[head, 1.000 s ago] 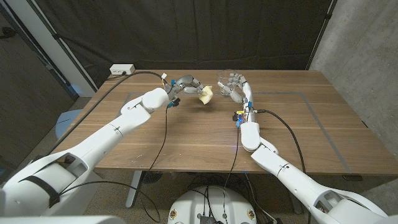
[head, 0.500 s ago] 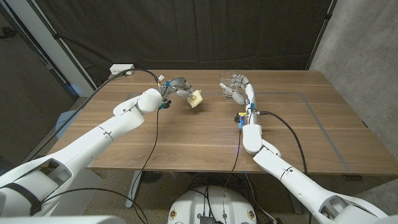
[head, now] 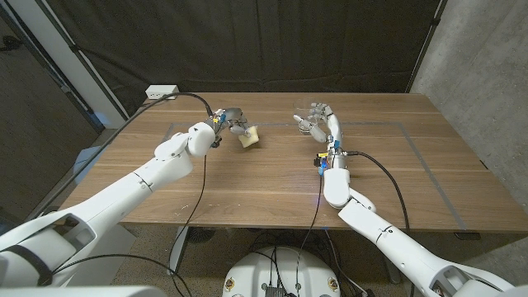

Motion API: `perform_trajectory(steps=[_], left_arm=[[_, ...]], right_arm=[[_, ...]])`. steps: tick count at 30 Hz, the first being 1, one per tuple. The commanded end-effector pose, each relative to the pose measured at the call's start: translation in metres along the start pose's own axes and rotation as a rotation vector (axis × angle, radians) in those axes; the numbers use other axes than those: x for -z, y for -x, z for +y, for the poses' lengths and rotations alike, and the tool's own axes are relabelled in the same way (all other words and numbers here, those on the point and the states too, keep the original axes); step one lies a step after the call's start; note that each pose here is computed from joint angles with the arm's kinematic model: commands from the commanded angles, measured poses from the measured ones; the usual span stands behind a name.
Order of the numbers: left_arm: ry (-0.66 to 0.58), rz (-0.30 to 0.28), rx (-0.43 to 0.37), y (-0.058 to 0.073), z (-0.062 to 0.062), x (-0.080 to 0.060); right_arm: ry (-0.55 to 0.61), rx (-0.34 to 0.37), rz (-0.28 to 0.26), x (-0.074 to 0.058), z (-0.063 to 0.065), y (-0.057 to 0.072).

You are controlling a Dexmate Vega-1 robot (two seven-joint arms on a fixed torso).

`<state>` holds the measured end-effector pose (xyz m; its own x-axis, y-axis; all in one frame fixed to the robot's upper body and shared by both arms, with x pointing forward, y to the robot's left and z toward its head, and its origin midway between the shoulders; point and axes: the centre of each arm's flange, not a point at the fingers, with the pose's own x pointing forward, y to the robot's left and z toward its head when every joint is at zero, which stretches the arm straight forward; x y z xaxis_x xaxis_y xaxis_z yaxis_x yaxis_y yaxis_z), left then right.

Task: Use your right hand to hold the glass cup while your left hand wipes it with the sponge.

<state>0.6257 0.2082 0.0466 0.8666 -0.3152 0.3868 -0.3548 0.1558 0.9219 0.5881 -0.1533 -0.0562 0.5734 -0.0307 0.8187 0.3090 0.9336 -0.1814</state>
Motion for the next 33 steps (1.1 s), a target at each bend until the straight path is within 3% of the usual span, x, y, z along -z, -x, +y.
perform_trajectory(steps=[1,18,33], left_arm=[[-0.187,0.039,0.009,-0.005,-0.006,-0.005],[-0.367,0.070,0.042,-0.007,-0.011,-0.018],[-0.509,0.102,0.022,-0.005,-0.015,-0.027]], right_arm=[[0.071,-0.019,0.039,0.008,0.001,0.008],[0.157,-0.126,0.065,0.013,0.008,0.008],[0.184,-0.143,0.085,0.014,0.010,0.008]])
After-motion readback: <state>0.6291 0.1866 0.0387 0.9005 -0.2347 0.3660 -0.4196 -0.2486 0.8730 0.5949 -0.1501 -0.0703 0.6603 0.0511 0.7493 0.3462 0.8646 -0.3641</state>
